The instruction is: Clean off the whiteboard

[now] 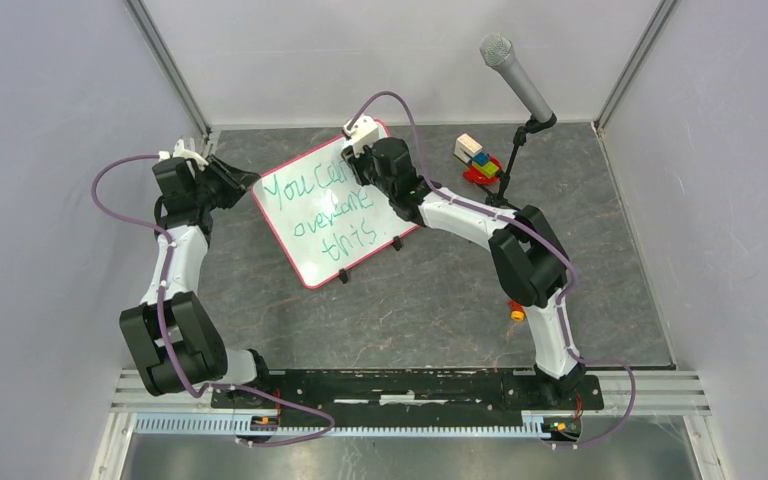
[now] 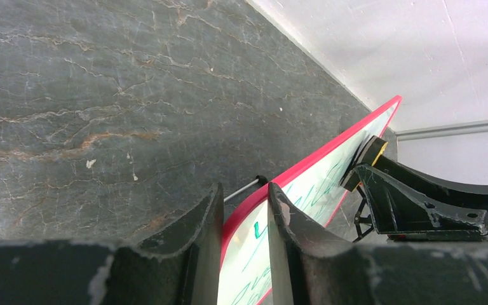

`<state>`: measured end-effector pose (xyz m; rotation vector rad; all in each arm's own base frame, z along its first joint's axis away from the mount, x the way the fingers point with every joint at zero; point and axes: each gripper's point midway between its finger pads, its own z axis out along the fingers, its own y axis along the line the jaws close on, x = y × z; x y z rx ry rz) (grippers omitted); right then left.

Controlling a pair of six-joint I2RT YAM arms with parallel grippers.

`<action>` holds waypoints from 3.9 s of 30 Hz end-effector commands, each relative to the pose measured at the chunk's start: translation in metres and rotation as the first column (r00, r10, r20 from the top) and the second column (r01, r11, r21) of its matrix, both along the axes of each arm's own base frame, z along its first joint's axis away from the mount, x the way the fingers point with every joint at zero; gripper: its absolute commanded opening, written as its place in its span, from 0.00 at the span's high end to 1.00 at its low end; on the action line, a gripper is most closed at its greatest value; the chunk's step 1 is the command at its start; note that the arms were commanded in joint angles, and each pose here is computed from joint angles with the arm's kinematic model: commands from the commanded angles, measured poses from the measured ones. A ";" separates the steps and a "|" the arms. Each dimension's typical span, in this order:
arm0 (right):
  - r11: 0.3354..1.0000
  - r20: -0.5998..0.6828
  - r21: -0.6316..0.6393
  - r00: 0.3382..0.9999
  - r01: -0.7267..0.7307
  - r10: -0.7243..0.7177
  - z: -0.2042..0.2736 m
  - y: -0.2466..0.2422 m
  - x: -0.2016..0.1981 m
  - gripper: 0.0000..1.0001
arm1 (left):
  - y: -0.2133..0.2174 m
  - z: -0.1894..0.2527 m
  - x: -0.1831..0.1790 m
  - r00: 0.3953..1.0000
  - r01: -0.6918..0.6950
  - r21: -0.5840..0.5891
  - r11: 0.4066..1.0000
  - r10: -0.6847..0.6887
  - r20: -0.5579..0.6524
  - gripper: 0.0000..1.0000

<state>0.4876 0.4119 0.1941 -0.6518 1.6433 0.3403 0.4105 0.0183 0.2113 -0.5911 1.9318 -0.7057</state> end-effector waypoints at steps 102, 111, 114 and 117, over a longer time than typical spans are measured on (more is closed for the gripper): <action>0.991 0.010 -0.108 0.997 -0.075 0.077 0.014 0.030 -0.003 0.84 | -0.039 0.003 0.006 0.990 0.141 -0.135 0.981 -0.142 0.001 0.68; 0.935 0.077 -0.243 0.955 -0.259 0.285 0.013 0.106 -0.075 0.84 | -0.051 0.005 0.011 0.979 0.205 -0.155 0.966 -0.205 0.019 0.68; 0.901 0.101 -0.225 0.911 -0.371 0.400 0.018 0.117 -0.104 0.84 | -0.053 0.005 0.011 0.977 0.212 -0.158 0.964 -0.211 0.021 0.68; 0.914 0.107 -0.197 0.919 -0.355 0.380 0.024 0.110 -0.105 0.84 | -0.052 0.007 0.012 0.976 0.217 -0.162 0.963 -0.215 0.026 0.65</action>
